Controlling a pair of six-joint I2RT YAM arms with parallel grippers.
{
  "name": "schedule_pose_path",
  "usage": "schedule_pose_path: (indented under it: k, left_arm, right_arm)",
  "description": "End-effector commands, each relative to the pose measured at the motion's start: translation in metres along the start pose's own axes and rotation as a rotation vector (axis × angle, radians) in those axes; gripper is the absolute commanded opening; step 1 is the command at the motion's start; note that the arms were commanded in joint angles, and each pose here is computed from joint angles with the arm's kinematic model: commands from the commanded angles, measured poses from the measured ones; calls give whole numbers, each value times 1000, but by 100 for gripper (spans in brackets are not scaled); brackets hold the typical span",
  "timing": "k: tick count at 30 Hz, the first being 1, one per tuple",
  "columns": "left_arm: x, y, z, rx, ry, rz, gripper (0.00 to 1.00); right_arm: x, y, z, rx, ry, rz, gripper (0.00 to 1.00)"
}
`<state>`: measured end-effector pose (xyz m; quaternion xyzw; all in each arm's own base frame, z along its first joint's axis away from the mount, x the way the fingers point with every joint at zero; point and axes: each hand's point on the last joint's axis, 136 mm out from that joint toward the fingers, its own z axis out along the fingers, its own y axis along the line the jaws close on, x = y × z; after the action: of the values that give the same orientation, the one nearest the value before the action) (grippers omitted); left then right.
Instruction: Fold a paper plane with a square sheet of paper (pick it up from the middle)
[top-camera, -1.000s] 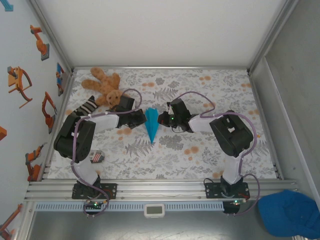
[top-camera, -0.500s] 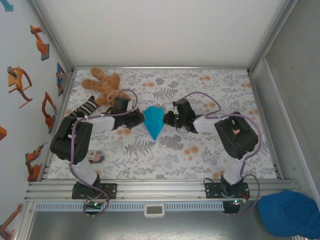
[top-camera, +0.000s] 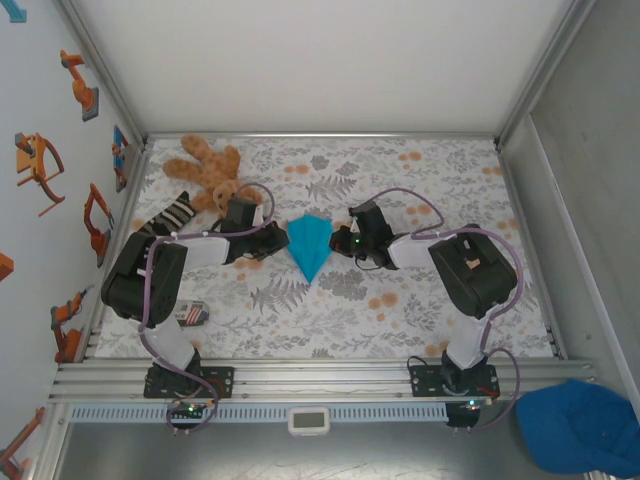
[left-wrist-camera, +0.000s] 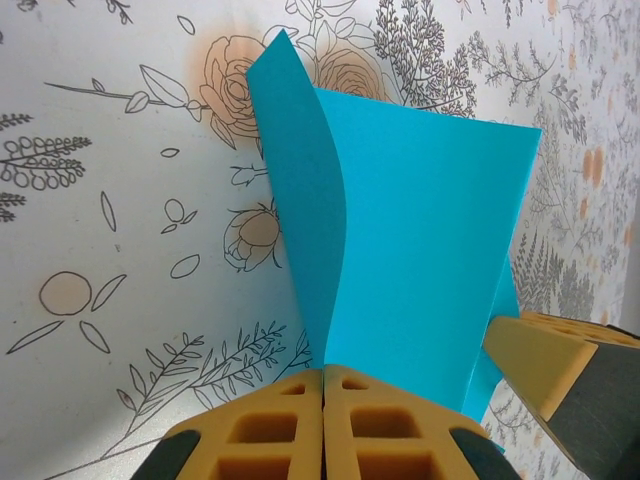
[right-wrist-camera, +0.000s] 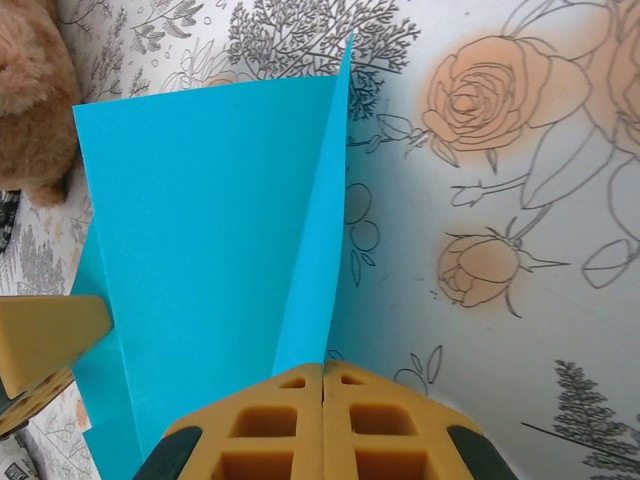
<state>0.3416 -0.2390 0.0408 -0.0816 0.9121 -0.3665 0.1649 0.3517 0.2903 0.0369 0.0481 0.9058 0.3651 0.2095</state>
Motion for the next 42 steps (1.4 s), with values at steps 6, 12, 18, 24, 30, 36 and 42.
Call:
schedule_pose_path:
  k: [6,12,18,24,30,36,42]
  left_arm:
    - [9,12,9,-1,30,-19,9]
    - [10,15,12,-9,39,-25,9]
    - [7,6,10,16,33,-17,8]
    - [6,-7,9,39,34,-9,8]
    - [5,-11,8,41,30,-16,8]
    - [5,-16,7,47,29,-16,8]
    - [5,-20,5,55,26,-19,8]
  right_arm:
    - [0,-12,6,23,-1,1,0]
    - [5,-15,11,30,37,18,2]
    - [-9,1,-11,35,-10,-6,13]
    - [-20,11,-48,123,-83,-90,36]
    - [6,37,-56,223,-51,-247,44]
    - [37,61,-34,295,41,-351,42]
    - [48,58,-14,361,96,-351,44]
